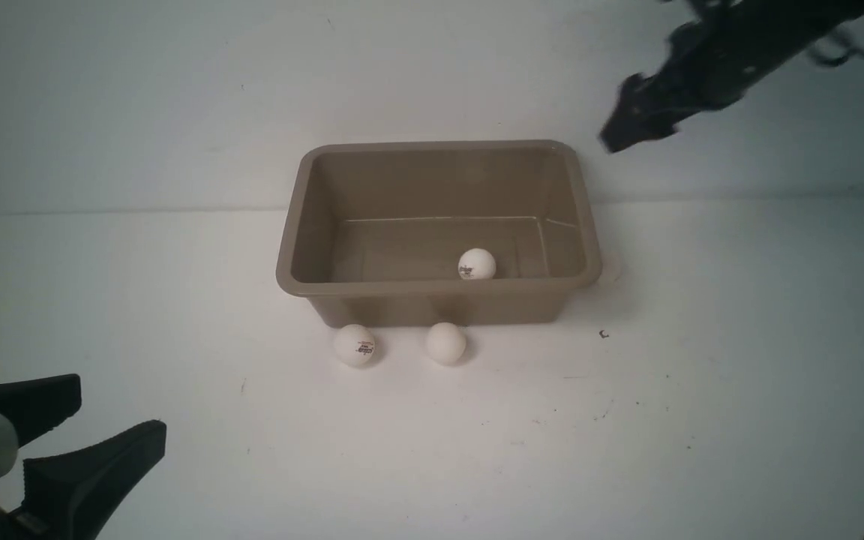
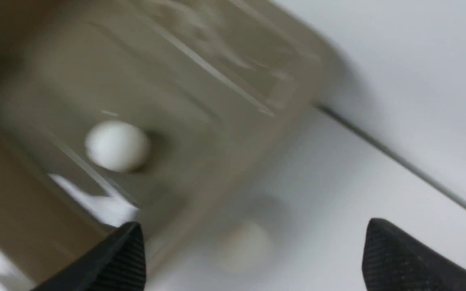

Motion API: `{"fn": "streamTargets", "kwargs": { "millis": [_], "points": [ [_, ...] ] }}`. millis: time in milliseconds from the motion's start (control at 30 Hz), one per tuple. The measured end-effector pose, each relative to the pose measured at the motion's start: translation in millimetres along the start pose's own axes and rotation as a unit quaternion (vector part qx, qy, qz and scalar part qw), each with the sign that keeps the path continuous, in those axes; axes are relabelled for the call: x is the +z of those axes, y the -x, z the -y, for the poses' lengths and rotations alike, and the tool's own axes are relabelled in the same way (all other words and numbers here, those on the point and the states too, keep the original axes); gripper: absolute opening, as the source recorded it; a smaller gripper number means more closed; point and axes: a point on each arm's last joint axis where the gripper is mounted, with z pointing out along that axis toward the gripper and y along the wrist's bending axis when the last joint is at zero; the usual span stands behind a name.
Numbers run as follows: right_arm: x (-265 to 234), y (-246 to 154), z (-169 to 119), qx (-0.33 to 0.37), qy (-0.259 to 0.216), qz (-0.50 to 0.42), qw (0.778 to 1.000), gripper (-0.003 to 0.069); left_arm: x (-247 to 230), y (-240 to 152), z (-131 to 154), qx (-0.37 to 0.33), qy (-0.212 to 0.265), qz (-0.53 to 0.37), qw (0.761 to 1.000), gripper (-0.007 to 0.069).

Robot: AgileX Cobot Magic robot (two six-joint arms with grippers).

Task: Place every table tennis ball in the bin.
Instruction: Use the right arm to clamp the table tennis ball closest to it

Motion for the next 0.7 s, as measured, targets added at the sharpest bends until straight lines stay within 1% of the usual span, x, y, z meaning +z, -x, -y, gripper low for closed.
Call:
{"fn": "streamTargets", "kwargs": {
  "millis": [67, 133, 167, 300, 333, 367, 433, 700],
  "points": [
    [-6, -6, 12, 0.002, -0.021, -0.009, 1.0, 0.0641, 0, 0, 0, 0.0, 0.001, 0.001, 1.0, 0.0489],
    [-8, -10, 19, -0.01, -0.035, -0.019, 0.999, 0.0622, 0, 0, 0, -0.001, 0.002, 0.002, 1.0, 0.0489],
    [-8, -11, 20, -0.022, -0.044, -0.023, 0.999, 0.0613, 0, 1, -1, -0.001, 0.003, 0.003, 1.0, 0.0489],
    [-5, -14, 23, -0.119, -0.048, -0.044, 0.991, 0.0587, 0, 2, -2, 0.003, 0.012, 0.01, 1.0, 0.0489],
    [-5, -14, 23, -0.122, -0.047, -0.044, 0.99, 0.0586, 0, 2, -2, 0.003, 0.012, 0.01, 1.0, 0.0489],
    [-3, -15, 23, -0.144, -0.042, -0.045, 0.988, 0.058, 0, 2, -2, 0.007, 0.013, 0.01, 1.0, 0.0489],
    [4, -19, 20, -0.159, -0.022, -0.047, 0.986, 0.0568, 0, 2, -3, 0.015, 0.014, 0.011, 1.0, 0.0489],
    [44, -52, 8, -0.181, 0.069, -0.073, 0.978, 0.0548, 0, 3, -4, 0.029, 0.021, 0.015, 0.999, 0.0489]
  ]
}}
